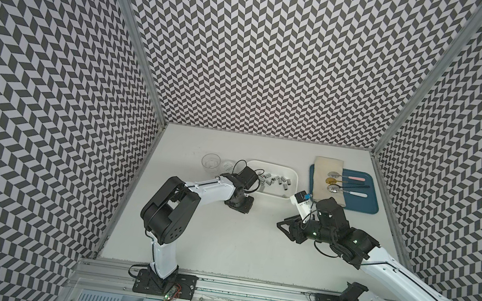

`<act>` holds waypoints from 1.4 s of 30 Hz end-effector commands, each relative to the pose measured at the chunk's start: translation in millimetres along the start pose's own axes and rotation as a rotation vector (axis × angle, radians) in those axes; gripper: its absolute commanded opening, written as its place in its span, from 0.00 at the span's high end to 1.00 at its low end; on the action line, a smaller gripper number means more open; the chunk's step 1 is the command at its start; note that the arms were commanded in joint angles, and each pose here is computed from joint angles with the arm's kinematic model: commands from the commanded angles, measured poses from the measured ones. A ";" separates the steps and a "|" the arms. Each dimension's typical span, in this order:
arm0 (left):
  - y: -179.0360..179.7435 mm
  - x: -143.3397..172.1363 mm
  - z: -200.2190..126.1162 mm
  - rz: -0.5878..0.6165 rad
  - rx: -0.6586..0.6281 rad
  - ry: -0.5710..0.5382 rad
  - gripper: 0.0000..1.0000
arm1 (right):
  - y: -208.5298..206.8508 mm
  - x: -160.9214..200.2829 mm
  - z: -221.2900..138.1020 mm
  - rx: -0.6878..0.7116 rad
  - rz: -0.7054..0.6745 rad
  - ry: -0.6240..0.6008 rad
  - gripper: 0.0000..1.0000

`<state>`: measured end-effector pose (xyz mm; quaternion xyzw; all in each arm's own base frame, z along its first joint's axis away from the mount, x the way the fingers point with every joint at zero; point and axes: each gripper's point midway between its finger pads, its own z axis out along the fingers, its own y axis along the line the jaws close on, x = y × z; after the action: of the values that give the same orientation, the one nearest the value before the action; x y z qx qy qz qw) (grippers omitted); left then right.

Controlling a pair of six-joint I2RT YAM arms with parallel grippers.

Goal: Put the socket on the desktop into the storage box
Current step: Pick up the socket head at the center of the board.

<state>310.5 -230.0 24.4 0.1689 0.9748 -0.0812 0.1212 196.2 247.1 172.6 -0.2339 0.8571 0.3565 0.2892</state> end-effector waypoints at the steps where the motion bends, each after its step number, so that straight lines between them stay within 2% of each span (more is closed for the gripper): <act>1: 0.0 -4.9 -0.7 0.003 -0.027 -0.004 0.72 | 3.1 -5.1 -0.4 -0.008 -0.013 -0.026 0.55; 17: -0.3 -6.3 5.1 0.004 -0.070 0.009 0.71 | 3.1 -5.2 -3.1 -0.007 -0.014 -0.037 0.55; 24: -0.7 -2.9 7.4 0.006 -0.074 0.020 0.90 | 3.4 -5.5 -4.0 -0.007 -0.015 -0.041 0.55; 26: -0.3 -2.1 7.3 0.006 -0.075 0.021 0.93 | 3.3 -5.1 -3.7 -0.007 -0.014 -0.039 0.55; 42: -16.7 -22.2 -30.6 -0.018 0.008 -0.086 0.93 | 1.7 -2.3 -2.0 -0.009 0.025 -0.041 0.55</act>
<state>317.2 -237.3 36.4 0.1619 0.9746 -0.0663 0.1395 194.8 244.7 168.4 -0.2225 0.8616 0.3569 0.2842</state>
